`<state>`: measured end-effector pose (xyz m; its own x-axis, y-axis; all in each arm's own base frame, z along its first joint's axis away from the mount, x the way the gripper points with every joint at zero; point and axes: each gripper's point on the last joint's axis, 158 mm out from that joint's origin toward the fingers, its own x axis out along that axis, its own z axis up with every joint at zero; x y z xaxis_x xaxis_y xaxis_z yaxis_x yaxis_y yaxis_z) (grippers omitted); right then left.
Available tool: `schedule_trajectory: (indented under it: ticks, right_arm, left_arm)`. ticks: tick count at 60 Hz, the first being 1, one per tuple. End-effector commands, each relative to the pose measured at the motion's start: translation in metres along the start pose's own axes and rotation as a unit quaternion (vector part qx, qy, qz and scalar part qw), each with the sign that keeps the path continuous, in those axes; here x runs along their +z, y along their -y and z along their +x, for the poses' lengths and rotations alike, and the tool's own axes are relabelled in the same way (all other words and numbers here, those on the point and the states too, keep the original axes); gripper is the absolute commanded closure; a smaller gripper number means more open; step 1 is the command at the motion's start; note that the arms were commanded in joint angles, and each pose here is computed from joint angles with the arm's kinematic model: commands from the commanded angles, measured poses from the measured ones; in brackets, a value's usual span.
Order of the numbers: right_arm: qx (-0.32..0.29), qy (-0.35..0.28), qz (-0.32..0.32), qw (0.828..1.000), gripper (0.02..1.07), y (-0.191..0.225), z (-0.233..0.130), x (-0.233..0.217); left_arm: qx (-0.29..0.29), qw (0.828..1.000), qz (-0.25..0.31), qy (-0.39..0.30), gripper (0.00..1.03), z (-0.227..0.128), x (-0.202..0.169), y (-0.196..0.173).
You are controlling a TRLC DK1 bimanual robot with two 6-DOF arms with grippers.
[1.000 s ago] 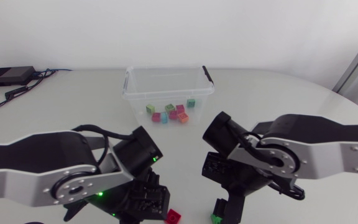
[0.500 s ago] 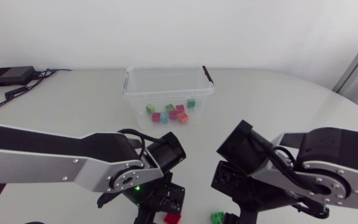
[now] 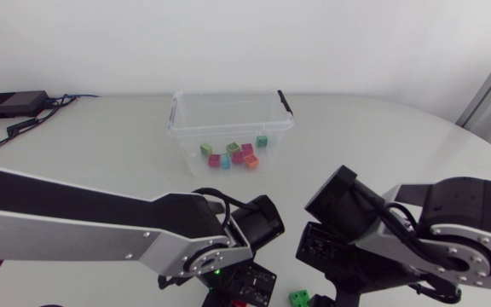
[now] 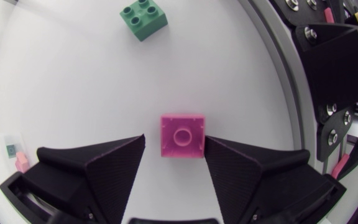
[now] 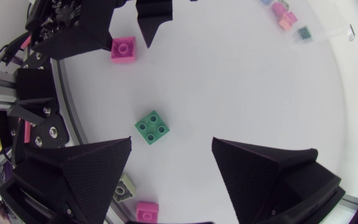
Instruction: Pick up the duplo bricks and place them in the container
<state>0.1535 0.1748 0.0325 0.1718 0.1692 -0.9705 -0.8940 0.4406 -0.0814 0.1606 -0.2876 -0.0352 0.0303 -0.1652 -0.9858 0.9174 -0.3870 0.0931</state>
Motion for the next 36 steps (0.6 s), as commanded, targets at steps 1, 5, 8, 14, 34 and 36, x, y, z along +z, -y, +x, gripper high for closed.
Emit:
schedule_trajectory:
  ticks: [1,5,8,14,34,36]
  right_arm:
    - [0.006,-0.017,0.012,1.000,0.13,-0.004,0.004,-0.015]
    - [0.009,-0.021,0.011,1.000,0.13,-0.005,0.007,-0.018]
    - [0.013,-0.023,0.010,1.000,0.13,-0.006,0.011,-0.020]
    - [0.024,-0.018,0.000,1.000,0.13,-0.007,0.015,-0.019]
    - [0.011,-0.026,-0.127,0.992,0.07,-0.003,0.036,-0.018]
    - [0.014,-0.030,-0.141,0.989,0.07,-0.004,0.037,-0.018]
  left_arm:
    - [-0.001,1.000,0.019,-0.005,0.48,0.004,0.003,-0.003]
    - [-0.002,1.000,0.019,-0.005,0.54,0.004,0.003,-0.003]
    - [-0.004,1.000,0.021,-0.006,0.67,0.005,0.003,-0.001]
    - [-0.005,1.000,0.019,-0.007,0.95,0.006,0.000,0.001]
    - [0.077,0.995,-0.050,0.043,1.00,-0.051,-0.028,-0.018]
    - [0.090,0.993,-0.059,0.052,1.00,-0.060,-0.029,-0.022]
